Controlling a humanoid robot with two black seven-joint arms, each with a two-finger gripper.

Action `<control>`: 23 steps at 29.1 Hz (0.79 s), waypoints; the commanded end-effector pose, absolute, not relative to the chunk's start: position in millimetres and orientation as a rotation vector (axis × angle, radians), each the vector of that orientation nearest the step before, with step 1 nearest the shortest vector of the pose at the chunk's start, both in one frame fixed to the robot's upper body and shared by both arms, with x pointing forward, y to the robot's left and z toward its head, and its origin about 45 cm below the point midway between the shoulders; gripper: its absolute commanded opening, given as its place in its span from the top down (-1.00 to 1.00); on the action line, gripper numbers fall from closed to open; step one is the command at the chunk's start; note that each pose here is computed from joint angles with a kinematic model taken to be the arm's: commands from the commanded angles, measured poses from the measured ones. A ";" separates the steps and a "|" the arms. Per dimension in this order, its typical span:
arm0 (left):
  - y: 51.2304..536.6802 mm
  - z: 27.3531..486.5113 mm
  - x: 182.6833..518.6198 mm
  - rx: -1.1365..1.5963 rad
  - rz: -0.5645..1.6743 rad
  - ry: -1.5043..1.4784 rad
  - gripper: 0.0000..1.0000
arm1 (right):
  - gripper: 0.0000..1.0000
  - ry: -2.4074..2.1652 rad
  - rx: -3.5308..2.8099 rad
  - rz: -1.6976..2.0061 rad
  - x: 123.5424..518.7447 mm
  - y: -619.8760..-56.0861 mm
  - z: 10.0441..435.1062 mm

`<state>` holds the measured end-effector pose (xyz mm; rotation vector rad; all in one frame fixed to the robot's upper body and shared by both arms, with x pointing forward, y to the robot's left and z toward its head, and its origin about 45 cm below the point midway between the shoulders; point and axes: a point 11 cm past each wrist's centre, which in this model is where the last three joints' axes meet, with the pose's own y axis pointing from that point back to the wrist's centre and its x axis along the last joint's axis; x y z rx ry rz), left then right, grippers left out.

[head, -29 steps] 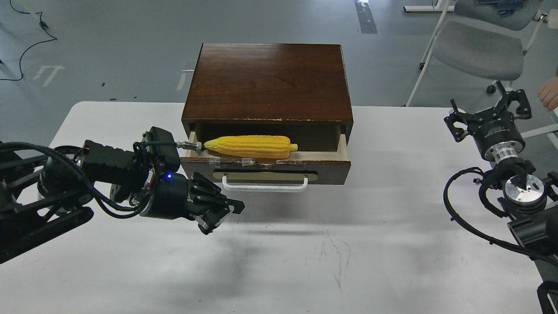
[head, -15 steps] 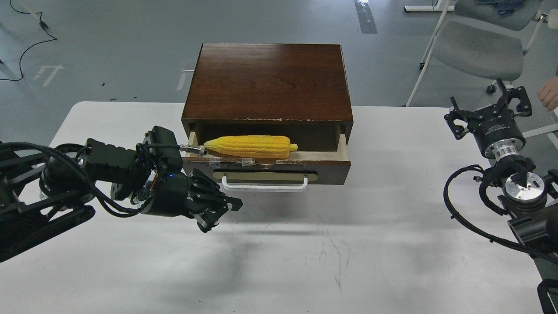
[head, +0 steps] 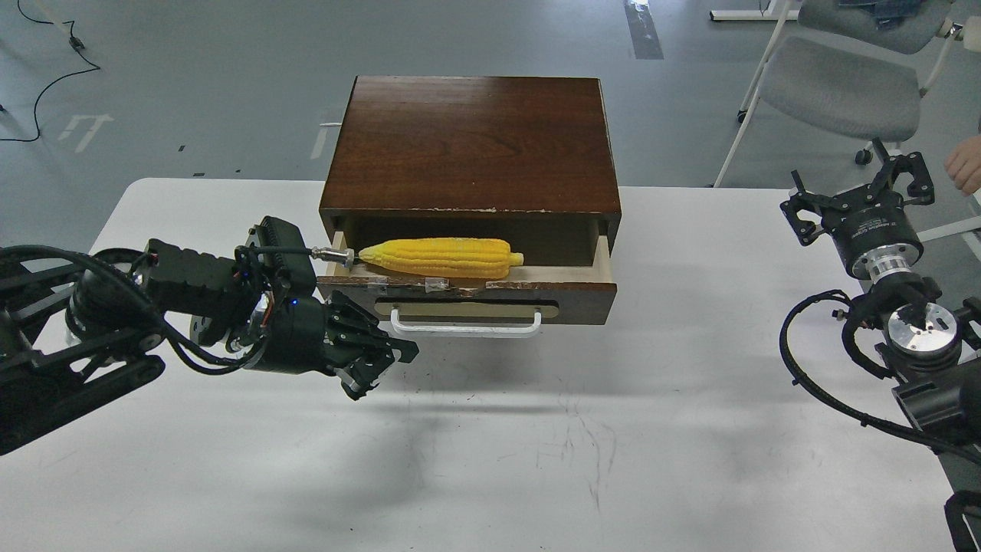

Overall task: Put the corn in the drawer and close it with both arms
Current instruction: 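Push the drawer front with the left gripper toward the box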

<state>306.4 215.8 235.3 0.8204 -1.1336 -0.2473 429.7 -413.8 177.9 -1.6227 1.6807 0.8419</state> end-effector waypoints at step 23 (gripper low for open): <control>214.0 228.6 331.2 0.834 -0.176 -1.107 1.00 | -1.00 1.687 -1.628 0.845 428.5 -414.0 175.9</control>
